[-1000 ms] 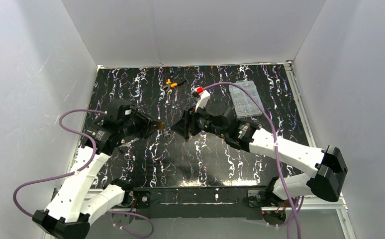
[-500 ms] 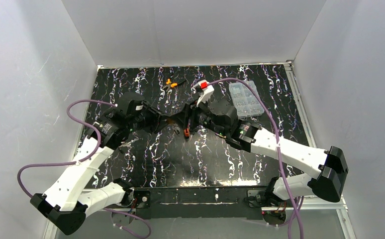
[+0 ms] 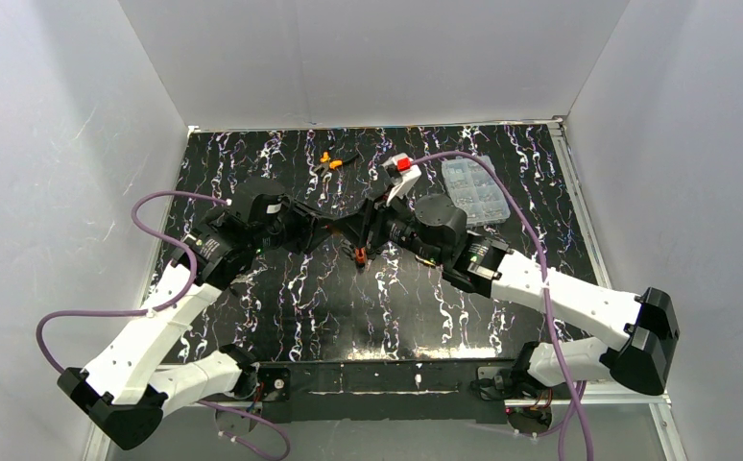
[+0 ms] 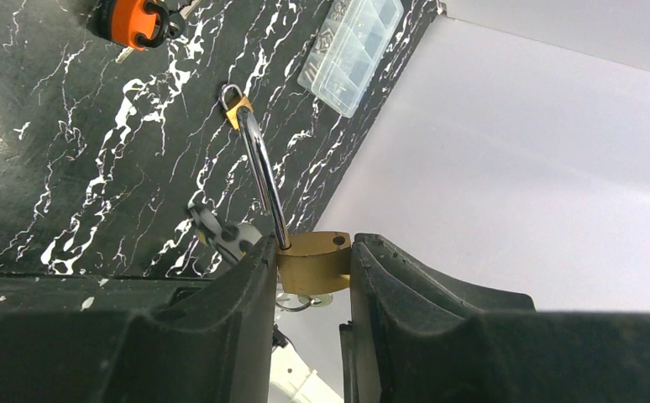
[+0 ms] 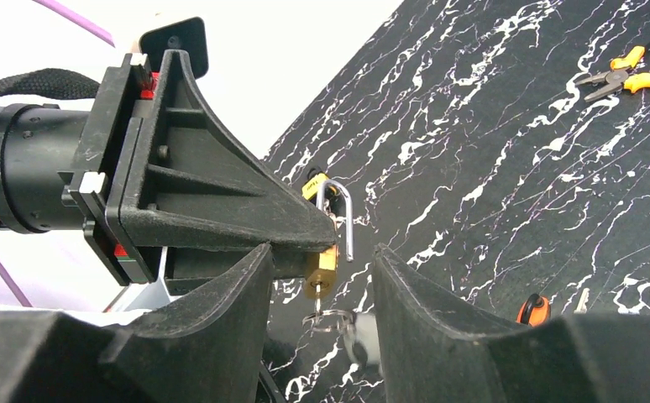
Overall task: Lock with the key
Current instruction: Lock the lock.
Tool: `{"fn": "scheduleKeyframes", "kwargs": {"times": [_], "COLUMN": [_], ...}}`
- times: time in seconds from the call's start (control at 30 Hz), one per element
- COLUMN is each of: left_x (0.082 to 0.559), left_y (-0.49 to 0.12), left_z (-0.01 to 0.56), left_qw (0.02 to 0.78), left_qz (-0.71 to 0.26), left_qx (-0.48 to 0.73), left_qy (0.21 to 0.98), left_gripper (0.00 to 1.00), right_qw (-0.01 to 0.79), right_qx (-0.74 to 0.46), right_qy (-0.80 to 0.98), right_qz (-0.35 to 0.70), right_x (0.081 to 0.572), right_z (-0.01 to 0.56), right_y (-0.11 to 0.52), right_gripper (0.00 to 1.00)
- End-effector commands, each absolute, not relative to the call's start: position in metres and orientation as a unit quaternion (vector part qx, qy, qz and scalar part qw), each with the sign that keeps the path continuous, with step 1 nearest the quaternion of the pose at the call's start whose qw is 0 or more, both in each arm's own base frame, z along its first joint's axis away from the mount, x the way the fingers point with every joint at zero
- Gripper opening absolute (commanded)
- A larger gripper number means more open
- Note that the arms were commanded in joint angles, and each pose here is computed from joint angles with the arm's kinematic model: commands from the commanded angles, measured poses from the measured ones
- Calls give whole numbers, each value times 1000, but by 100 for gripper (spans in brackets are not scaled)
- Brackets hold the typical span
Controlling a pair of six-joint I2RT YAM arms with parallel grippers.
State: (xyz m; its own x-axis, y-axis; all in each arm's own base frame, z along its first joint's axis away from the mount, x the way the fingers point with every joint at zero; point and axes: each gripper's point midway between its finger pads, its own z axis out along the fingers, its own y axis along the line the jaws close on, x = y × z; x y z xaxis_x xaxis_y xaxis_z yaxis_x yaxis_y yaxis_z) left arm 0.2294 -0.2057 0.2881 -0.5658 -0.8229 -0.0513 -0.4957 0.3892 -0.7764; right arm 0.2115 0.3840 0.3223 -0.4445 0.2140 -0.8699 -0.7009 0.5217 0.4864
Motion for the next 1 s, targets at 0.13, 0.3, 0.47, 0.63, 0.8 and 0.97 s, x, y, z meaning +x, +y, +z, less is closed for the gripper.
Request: {"fn": "scheduleKeyframes", "kwargs": {"times": [0.13, 0.3, 0.47, 0.63, 0.8, 0.97], "left_x": [234, 234, 236, 237, 236, 236], "left_y": [-207, -207, -212, -217, -219, -220], "left_z": [310, 309, 310, 310, 313, 314], "left_qw": [237, 237, 230, 223, 222, 221], "left_qz": [-395, -397, -402, -406, -410, -412], "left_qx": [-415, -418, -415, -412, -410, -408], "left_qy": [784, 782, 783, 785, 784, 784], "left_gripper": [0, 0, 0, 0, 0, 0], "right_qw": [523, 527, 527, 526, 526, 526], "right_qx": [-150, -138, -139, -144, -145, -143], "right_qy": [688, 688, 688, 685, 684, 682], "right_qz": [481, 479, 479, 483, 485, 488], "right_x": [211, 211, 210, 211, 214, 216], "right_z": [344, 340, 340, 346, 349, 351], "right_y": [381, 373, 371, 378, 385, 389], "right_gripper": [50, 49, 49, 49, 45, 36]}}
